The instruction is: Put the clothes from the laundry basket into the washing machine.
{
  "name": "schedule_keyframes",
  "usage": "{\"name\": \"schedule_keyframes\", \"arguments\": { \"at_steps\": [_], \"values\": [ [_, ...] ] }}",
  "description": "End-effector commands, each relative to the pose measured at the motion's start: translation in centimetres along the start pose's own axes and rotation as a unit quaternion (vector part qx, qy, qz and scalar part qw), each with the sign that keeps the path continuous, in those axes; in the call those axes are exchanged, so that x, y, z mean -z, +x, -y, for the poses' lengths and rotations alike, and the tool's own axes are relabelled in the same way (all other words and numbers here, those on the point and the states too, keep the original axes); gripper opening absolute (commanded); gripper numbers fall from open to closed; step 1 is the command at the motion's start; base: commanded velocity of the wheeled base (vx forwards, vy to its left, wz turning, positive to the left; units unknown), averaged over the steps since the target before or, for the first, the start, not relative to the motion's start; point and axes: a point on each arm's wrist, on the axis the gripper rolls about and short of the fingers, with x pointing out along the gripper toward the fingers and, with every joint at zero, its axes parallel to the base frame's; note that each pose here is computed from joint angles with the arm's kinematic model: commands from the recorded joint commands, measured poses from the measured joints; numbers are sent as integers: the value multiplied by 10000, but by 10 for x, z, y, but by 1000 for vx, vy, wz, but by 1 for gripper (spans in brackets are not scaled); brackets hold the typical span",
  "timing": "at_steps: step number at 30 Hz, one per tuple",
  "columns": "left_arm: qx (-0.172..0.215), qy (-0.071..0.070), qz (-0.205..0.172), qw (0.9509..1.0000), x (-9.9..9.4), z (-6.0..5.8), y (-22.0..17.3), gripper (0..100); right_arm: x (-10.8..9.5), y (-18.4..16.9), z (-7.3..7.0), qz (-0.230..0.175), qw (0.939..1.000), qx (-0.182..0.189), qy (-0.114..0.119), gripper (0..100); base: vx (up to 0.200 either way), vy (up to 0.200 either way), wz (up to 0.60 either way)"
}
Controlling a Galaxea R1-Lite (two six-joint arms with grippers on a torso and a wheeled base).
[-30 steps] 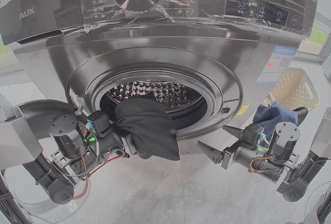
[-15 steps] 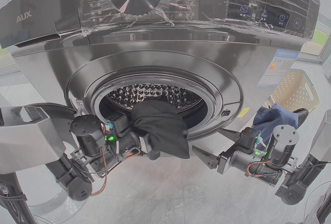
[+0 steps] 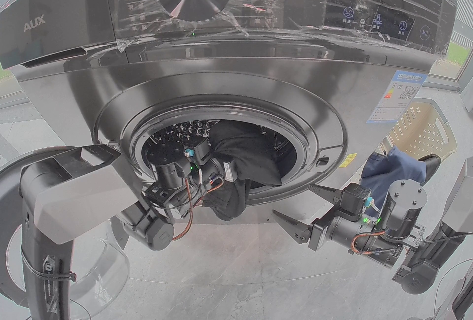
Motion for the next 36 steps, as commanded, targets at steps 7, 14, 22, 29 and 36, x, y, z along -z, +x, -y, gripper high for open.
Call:
{"name": "schedule_keyframes", "arguments": {
  "at_steps": [7, 14, 22, 29, 36],
  "values": [
    [-466, -13, 152, 9988, 7, -25, 70, 0, 1, 1, -1, -24, 10000, -18, 21, 100, 0, 0, 0],
    [-815, -103, 381, 9959, -14, -43, 89, 0, 1, 1, -1, -10, 10000, -27, 21, 100, 0, 0, 0],
    [-1007, -247, 410, 9938, -21, -47, 91, 100, 1, 2, -1, -2, 10000, -27, 21, 100, 0, 0, 0],
    [-944, -280, 1, 9951, -20, -33, 80, 100, 1, 2, -1, -9, 10000, -19, 29, 100, 0, 0, 0],
    [-848, -270, -937, 9916, -9, -19, 57, 100, 1, 2, -1, 6, 10000, -28, 28, 100, 0, 0, 0]
  ]
}}
